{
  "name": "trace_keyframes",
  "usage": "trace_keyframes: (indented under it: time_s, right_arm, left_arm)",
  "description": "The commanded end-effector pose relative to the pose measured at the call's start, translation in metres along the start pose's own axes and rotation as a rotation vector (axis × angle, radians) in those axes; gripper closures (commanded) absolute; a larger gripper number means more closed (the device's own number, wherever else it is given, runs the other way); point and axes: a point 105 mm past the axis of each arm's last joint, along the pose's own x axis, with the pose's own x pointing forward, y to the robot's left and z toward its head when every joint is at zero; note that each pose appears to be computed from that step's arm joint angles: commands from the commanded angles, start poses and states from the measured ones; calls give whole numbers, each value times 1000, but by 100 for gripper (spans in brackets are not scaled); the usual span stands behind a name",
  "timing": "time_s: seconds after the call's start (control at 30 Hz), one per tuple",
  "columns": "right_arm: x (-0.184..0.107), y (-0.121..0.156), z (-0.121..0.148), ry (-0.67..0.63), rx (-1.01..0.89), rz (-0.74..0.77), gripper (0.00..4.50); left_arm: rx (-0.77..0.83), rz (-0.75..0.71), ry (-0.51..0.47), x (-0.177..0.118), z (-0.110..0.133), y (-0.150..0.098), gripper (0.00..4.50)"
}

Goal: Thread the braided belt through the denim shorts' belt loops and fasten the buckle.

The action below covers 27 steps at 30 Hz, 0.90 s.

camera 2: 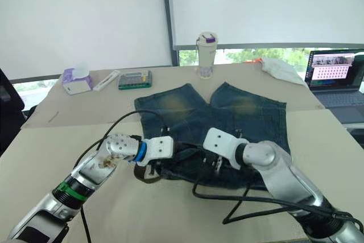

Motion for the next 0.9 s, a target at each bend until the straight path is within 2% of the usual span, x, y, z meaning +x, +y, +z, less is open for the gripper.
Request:
trace_keyframes:
  time_s: [0.03,0.07,0.23,0.27,0.33,0.43,0.5,0.57,0.67,0.7,0.8,0.9]
  right_arm:
    - [-22,-13,0,16,-42,-79,450]
    - [-26,-13,-3,30,-50,-88,450]
    - [-44,-20,-13,85,-74,-164,450]
    - [-46,-19,-14,86,-75,-170,450]
    - [-49,-16,-15,85,-66,-176,450]
    - [-48,-9,-17,87,-71,-174,450]
    - [-49,-8,-18,92,-73,-179,450]
    - [-54,-7,-21,93,-34,-180,450]
    - [-58,-5,-18,64,11,-167,450]
    - [-61,-4,-16,55,14,-155,450]
    - [-74,-12,-22,89,13,-188,450]
    - [-92,-25,-27,114,36,-262,450]
  left_arm:
    - [60,67,60,-19,-15,17,423]
    - [67,77,69,-23,-18,20,449]
    - [88,118,109,-45,-35,34,449]
    - [100,107,88,-48,-34,31,449]
    - [89,84,8,-51,-26,25,449]
    - [-217,21,-227,-61,3,20,449]
    - [-378,-39,-347,-73,21,21,375]
    - [-498,-71,-480,-90,47,36,318]
    - [-559,-76,-554,-100,67,52,205]
    - [-580,-48,-579,-99,72,62,181]
    - [-610,21,-615,-96,78,82,181]
    - [-587,65,-587,-86,72,86,181]
